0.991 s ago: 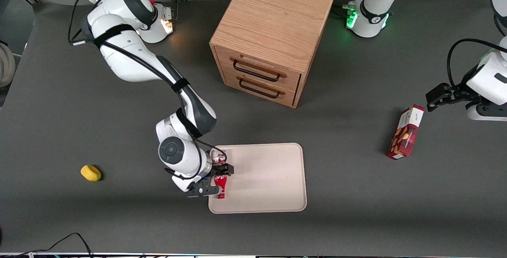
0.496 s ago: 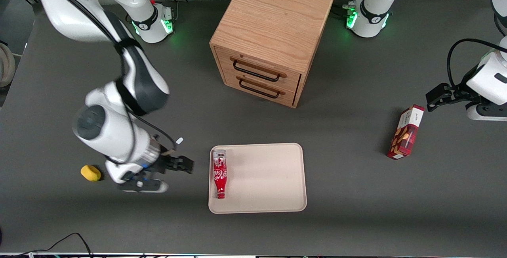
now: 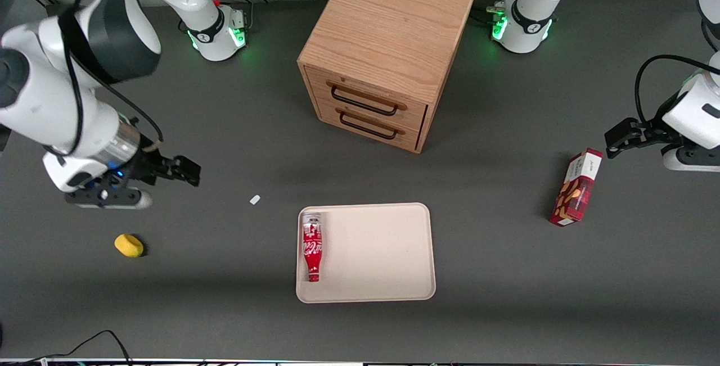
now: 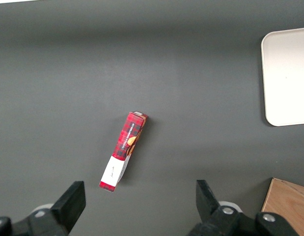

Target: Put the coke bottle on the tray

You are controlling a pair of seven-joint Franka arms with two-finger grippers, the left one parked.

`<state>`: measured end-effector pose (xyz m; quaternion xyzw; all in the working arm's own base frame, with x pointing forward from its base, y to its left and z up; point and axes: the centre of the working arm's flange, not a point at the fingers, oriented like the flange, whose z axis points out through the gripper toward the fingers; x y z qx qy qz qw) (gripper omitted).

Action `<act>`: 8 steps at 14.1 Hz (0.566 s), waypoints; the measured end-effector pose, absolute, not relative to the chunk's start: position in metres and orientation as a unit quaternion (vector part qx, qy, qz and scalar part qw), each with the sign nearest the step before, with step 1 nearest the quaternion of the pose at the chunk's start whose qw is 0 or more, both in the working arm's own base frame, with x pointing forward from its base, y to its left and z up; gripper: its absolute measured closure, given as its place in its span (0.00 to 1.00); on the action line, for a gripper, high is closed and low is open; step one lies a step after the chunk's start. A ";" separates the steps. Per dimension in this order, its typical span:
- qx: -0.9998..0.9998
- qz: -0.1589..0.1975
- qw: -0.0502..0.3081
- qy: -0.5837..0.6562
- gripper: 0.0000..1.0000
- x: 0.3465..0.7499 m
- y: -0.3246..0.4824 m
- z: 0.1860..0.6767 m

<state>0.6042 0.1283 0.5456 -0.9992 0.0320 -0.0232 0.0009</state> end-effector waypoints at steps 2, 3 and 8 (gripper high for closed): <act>-0.999 -0.026 -0.003 0.033 0.00 0.582 0.104 0.559; -0.999 -0.026 0.001 0.037 0.00 0.574 0.090 0.563; -0.999 -0.015 0.008 0.035 0.00 0.556 0.055 0.576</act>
